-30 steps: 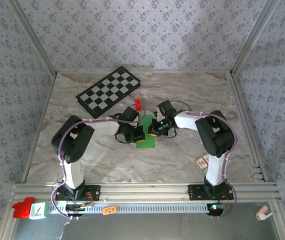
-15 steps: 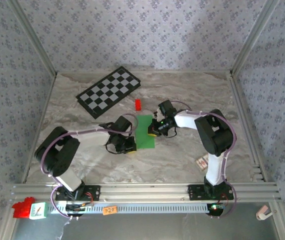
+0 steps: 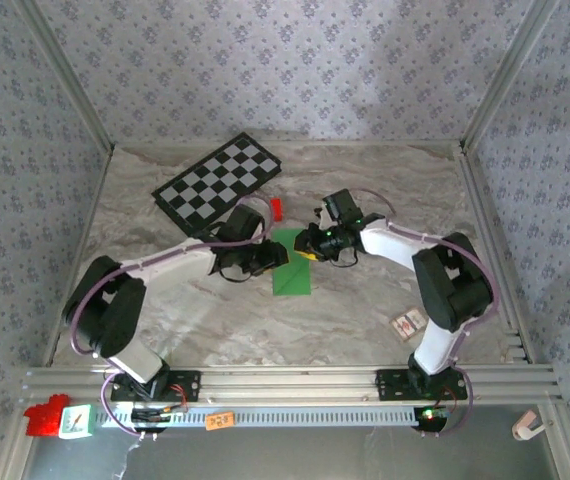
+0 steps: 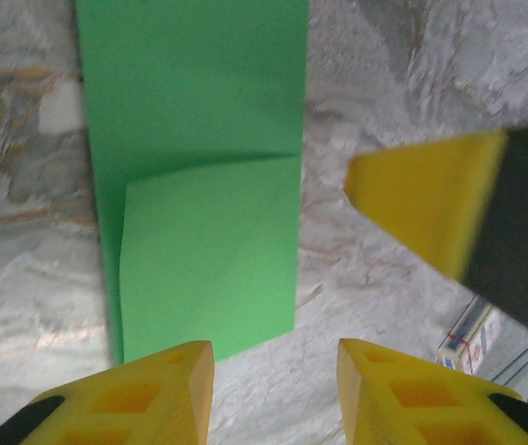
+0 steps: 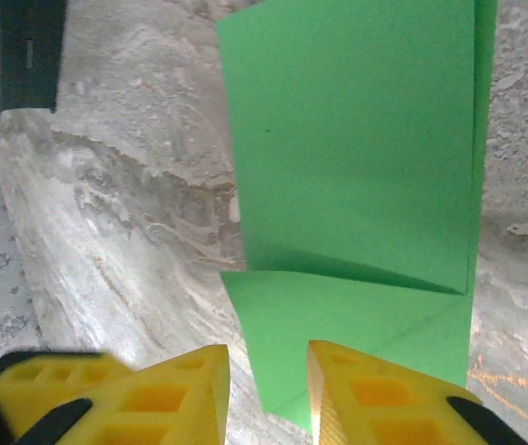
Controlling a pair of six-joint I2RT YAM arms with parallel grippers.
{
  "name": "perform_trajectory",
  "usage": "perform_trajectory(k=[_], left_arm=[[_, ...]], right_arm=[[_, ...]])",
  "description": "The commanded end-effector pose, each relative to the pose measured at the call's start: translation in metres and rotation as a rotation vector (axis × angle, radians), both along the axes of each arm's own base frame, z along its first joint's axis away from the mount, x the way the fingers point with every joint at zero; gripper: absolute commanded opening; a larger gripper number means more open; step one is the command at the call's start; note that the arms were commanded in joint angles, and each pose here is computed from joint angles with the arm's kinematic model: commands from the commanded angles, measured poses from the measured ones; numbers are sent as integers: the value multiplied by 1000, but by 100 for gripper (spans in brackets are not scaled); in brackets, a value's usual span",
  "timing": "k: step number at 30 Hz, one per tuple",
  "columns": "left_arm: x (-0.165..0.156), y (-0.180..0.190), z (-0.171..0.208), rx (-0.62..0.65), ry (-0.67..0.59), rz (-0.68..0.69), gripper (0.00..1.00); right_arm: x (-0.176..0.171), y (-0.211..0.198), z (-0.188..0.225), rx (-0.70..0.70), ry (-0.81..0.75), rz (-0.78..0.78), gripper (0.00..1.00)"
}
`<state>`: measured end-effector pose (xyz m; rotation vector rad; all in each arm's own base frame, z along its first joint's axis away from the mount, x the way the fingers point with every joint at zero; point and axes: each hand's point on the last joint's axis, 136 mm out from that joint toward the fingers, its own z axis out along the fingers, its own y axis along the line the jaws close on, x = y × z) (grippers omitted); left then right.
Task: Fold a paper plane with a square sheet of paper (pick it up from the middle)
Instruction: Fold the triangle a second time at the center of the table.
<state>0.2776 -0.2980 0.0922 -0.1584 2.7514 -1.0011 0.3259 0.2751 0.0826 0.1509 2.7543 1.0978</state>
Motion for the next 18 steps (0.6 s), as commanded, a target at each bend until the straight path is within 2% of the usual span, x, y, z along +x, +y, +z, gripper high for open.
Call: perform_trajectory(k=[1,5,11,18], left_arm=[[16,-9,-5,-25,4,28,35],[29,-2,-24,9,23,79,26],[35,4,-48,23,68,141,17],[29,17,-69,70,112,207,13]], right_arm=[[-6,-13,-7,-35,47,-92,35],[-10,-17,-15,-43,75,-117,38],[-15,-12,-28,-46,117,-118,40],[-18,-11,-42,-66,156,-132,41]])
